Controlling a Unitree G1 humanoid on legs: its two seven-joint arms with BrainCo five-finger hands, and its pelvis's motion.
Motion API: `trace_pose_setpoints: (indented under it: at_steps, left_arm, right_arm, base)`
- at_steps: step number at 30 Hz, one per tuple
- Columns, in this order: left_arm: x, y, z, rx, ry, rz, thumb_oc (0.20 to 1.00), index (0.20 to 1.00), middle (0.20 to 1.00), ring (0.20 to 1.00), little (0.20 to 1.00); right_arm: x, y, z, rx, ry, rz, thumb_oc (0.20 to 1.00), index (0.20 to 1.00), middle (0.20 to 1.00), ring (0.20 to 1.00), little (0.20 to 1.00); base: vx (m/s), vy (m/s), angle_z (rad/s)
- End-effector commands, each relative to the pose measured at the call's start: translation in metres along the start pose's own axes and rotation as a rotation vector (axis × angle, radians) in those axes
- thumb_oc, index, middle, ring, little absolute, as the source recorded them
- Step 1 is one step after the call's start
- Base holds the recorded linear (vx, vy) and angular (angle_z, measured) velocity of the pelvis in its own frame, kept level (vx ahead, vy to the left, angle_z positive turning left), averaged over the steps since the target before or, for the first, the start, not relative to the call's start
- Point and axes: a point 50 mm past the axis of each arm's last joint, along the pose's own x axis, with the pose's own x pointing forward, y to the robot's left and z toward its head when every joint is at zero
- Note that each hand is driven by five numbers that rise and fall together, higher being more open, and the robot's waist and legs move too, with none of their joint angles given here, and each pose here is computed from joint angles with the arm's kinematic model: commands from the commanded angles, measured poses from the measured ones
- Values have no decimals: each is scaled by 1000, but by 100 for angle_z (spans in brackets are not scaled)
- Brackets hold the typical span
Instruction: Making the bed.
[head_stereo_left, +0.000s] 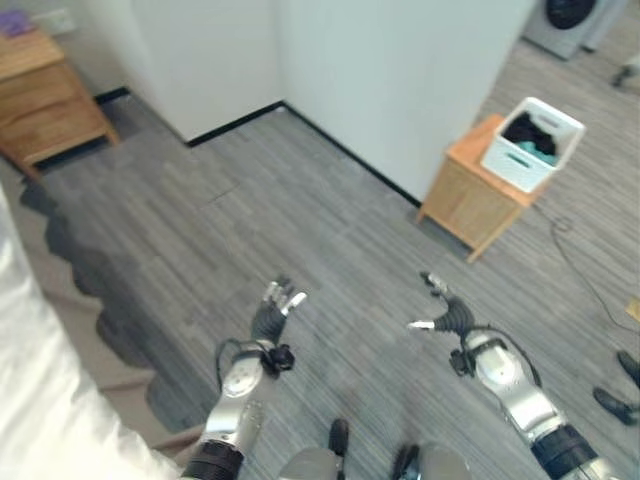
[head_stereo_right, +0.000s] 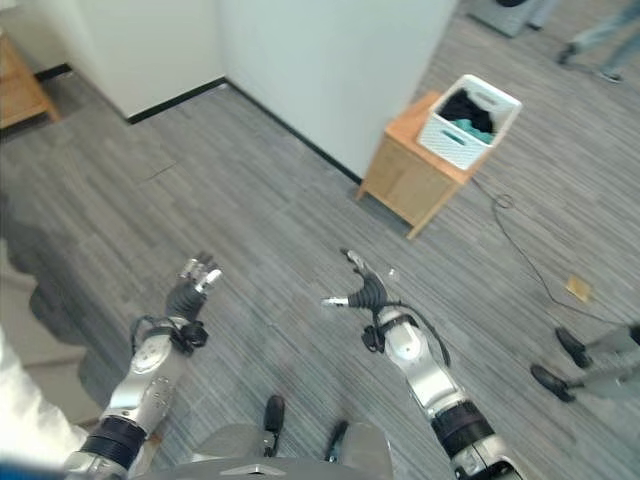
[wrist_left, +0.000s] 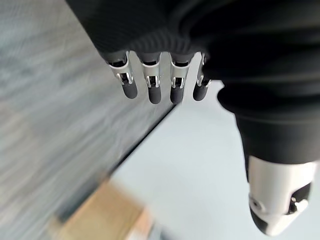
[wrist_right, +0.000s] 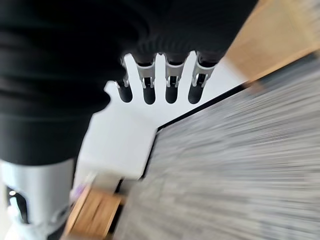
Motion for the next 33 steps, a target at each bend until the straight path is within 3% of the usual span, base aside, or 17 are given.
trace_pose_setpoints:
  at_steps: [1, 8, 12, 19, 33]
  left_arm:
    - [-5, -4, 5, 35, -62, -29, 1000, 1000, 1000, 1000, 1000]
    - [-8, 3, 10, 94, -87, -20, 1000, 1000, 1000, 1000, 1000]
    - [-19, 20, 6, 74, -91, 80, 1000, 1000, 1000, 1000, 1000]
    - [-4, 0, 19, -18, -159, 70, 1000, 1000, 1000, 1000, 1000]
    - [-16, -3, 5, 43, -94, 1, 1000, 1000, 1000, 1000, 1000]
  right_arm:
    - [3, -2, 14, -39, -84, -6, 1000, 1000, 1000, 1000, 1000]
    - [-4, 5, 2, -52, -30, 16, 1000, 1000, 1000, 1000, 1000]
    - [-3, 16, -1, -34, -19, 78, 1000, 1000, 1000, 1000, 1000]
    - [-1, 4, -2, -38, -10, 31, 1000, 1000, 1000, 1000, 1000]
    - [-7, 13, -7, 44, 14, 35, 1000, 1000, 1000, 1000, 1000]
  base:
    - [353, -73, 92]
    - [329, -192, 140]
    - [294, -247, 91]
    - [12, -174, 76]
    - [67, 35, 25]
